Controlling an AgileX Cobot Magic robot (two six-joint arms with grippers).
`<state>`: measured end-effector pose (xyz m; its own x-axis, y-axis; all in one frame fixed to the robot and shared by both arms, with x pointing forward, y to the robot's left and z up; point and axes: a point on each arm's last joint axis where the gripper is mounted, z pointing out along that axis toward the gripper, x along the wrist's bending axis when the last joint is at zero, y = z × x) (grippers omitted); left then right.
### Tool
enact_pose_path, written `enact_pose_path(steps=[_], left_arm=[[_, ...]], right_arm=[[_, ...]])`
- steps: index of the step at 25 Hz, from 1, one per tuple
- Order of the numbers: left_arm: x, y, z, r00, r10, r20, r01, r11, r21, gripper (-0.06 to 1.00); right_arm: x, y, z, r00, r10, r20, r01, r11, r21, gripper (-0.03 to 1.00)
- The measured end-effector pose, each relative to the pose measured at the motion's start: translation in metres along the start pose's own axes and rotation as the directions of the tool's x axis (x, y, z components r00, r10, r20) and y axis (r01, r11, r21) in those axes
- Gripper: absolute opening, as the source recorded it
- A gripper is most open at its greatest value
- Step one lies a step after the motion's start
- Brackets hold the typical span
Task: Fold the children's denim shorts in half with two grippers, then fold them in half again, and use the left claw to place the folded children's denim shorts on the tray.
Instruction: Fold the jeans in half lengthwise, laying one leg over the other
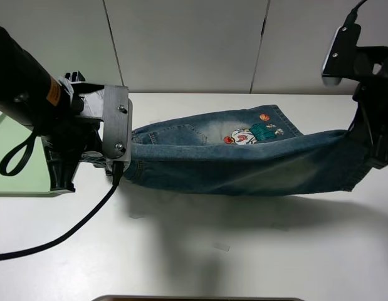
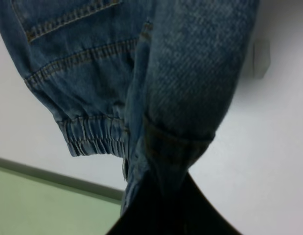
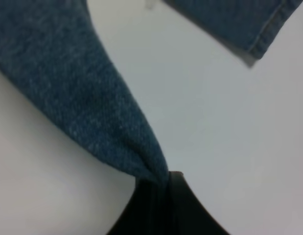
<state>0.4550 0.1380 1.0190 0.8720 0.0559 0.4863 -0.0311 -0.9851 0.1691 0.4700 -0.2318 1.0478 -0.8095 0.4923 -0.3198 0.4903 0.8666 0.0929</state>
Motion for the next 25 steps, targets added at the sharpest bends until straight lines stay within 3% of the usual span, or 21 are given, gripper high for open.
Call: enact_pose_path(steps=[10,14,18,25], left_arm=[[0.009,0.002,-0.001,0.993,-0.076,-0.096,0.074,0.997,-0.025,0.01],[0.017,-0.007,0.002,0.979,-0.159,-0.125,0.158,0.987,-0.019,0.01],[0.024,-0.018,0.016,0.971,-0.203,-0.125,0.207,0.978,0.020,0.01],[0.026,-0.025,0.050,0.976,-0.200,-0.087,0.207,0.975,0.082,0.01]], right_arm=[[-0.042,0.049,0.007,1.000,0.006,0.029,-0.005,1.000,-0.027,-0.03],[-0.051,0.062,0.016,1.000,0.005,0.027,-0.004,1.000,-0.021,-0.03],[-0.058,0.072,0.025,0.999,0.003,0.038,-0.002,0.999,-0.040,-0.03],[-0.076,0.069,0.044,0.996,0.070,0.046,-0.067,0.996,-0.063,-0.03]])
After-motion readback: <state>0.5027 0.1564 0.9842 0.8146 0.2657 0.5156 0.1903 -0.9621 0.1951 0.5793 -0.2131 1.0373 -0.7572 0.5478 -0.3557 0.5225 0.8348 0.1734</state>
